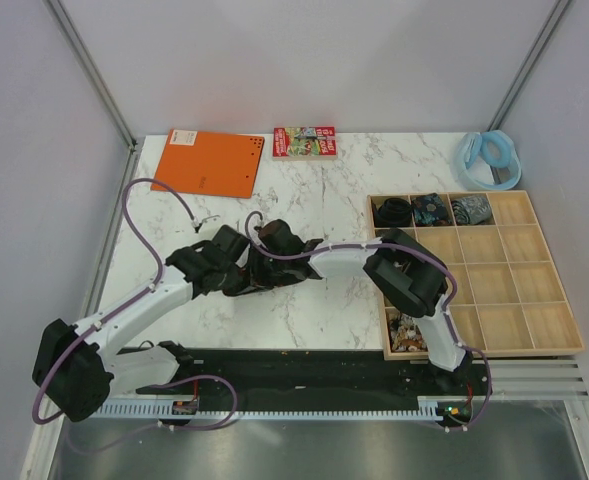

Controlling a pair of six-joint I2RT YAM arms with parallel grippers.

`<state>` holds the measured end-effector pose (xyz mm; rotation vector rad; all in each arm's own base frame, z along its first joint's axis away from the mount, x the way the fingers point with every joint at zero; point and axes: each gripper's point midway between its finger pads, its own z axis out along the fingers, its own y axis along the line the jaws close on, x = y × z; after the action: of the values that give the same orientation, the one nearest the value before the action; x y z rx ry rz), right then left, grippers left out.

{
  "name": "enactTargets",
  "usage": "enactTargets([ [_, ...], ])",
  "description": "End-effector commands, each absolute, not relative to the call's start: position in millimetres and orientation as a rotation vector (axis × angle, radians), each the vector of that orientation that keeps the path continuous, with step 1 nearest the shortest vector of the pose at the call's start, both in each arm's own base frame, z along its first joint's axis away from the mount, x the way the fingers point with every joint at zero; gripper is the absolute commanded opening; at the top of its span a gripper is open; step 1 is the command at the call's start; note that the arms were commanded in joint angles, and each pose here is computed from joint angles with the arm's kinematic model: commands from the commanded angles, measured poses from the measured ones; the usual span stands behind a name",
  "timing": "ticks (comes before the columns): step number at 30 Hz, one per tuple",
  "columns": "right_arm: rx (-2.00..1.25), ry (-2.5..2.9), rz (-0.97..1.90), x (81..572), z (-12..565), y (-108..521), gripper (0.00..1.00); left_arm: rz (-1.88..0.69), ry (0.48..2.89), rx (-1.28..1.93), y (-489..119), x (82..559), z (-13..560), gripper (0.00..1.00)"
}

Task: Roll the ties
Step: Roll the tie at the center of the board.

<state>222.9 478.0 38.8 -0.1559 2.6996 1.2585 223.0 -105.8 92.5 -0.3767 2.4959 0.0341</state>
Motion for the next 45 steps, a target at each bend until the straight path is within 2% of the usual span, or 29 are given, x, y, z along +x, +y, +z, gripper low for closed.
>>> enactTargets([
  [1, -0.193, 2.643, 1.342, 231, 55, 499, 0.29, -0.053, 2.438, -0.321, -126, 237, 119, 0.05],
  [14, -0.205, 2.67, 1.32, 233, 54, 470, 0.33, 0.059, 2.544, -0.192, -152, 240, 90, 0.06],
  [24, -0.273, 2.695, 1.246, 218, 66, 430, 0.38, 0.114, 2.599, -0.152, -164, 246, 71, 0.08],
  [30, -0.265, 2.709, 1.171, 210, 69, 395, 0.41, 0.084, 2.613, -0.102, -179, 248, 72, 0.23],
  [31, -0.259, 2.711, 1.161, 210, 69, 391, 0.41, 0.076, 2.616, -0.084, -182, 248, 73, 0.33],
  [33, -0.241, 2.697, 1.148, 212, 74, 381, 0.41, 0.044, 2.613, -0.063, -190, 249, 78, 0.43],
  [34, -0.233, 2.699, 1.138, 213, 74, 378, 0.42, 0.033, 2.614, -0.047, -193, 249, 80, 0.51],
  [36, -0.221, 2.681, 1.128, 216, 79, 373, 0.43, -0.012, 2.612, -0.036, -200, 250, 88, 0.59],
  [42, -0.196, 2.661, 1.104, 218, 90, 367, 0.43, -0.096, 2.579, -0.01, -205, 251, 129, 0.67],
  [45, -0.197, 2.638, 1.125, 214, 92, 373, 0.43, -0.074, 2.577, -0.023, -190, 257, 147, 0.67],
])
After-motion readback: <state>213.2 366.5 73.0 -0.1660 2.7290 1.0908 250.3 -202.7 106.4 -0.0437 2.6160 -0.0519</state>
